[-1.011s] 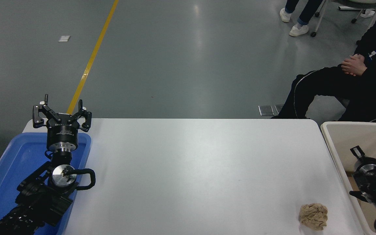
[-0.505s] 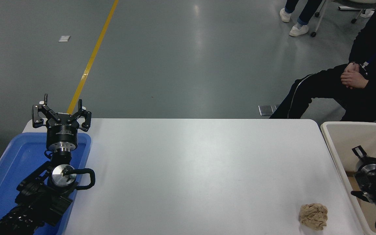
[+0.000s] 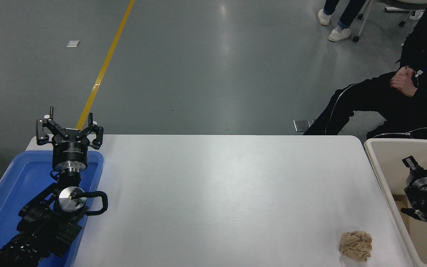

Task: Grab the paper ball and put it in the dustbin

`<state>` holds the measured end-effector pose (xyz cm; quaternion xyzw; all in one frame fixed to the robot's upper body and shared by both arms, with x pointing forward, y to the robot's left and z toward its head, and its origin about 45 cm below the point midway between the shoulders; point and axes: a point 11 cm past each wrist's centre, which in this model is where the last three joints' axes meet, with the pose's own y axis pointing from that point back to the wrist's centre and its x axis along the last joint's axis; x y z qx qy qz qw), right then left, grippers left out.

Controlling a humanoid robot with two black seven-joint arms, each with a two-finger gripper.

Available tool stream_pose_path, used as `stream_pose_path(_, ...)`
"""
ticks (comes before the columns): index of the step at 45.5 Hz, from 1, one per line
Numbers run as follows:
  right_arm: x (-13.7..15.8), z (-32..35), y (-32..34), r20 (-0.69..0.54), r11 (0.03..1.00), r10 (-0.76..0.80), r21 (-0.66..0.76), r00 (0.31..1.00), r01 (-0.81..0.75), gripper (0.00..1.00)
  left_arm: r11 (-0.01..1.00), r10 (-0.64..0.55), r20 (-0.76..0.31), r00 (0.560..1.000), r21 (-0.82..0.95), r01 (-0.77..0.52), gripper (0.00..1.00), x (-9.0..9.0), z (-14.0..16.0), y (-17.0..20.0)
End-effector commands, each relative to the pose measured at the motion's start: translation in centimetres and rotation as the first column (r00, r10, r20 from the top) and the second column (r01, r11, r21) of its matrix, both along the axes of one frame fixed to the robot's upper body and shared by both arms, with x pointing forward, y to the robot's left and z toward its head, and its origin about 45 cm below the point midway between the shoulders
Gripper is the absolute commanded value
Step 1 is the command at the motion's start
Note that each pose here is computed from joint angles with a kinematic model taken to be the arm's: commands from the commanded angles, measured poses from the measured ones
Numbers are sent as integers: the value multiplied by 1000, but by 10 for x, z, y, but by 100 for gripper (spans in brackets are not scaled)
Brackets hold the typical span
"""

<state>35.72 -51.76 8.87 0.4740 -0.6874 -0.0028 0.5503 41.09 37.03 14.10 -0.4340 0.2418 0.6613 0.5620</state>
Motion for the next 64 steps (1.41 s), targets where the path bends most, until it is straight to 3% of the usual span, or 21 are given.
stream_pose_path(1, 23, 11, 16, 24, 998, 33, 47, 999, -34, 97, 1000, 2, -3, 1000, 1, -2, 99, -1, -1, 1)
stream_pose_path(6, 45, 35, 20, 45, 991, 63, 112, 997, -68, 100, 1000, 1, -2, 1000, 1, -1, 99, 0, 0, 1)
stream_pose_path(16, 52, 71, 62, -2, 934, 194, 305, 981, -185, 100, 1000, 0, 0, 1000, 0, 0, 99, 0, 0, 0)
stream_pose_path(25, 54, 118, 96, -121, 906, 384, 243, 915, -348, 100, 1000, -2, 0, 1000, 2, 2, 99, 0, 0, 0)
stream_pose_path(30, 39, 144, 121, -258, 868, 492, 222, 831, -445, 100, 1000, -4, -1, 1000, 1, 4, 99, 0, 0, -1)
stream_pose_path(40, -1, 187, 191, -475, 747, 661, 336, 581, -574, 100, 1000, -3, 0, 1000, 2, 3, 99, 0, 0, 0)
stream_pose_path(49, -36, 229, 230, -488, 656, 750, 465, 446, -595, 100, 1000, -1, -1, 1000, 4, 1, 99, 0, 0, 1)
stream_pose_path(64, -64, 290, 253, -528, 547, 817, 583, 231, -601, 100, 1000, -1, -1, 1000, 4, 1, 99, 0, 0, 1)
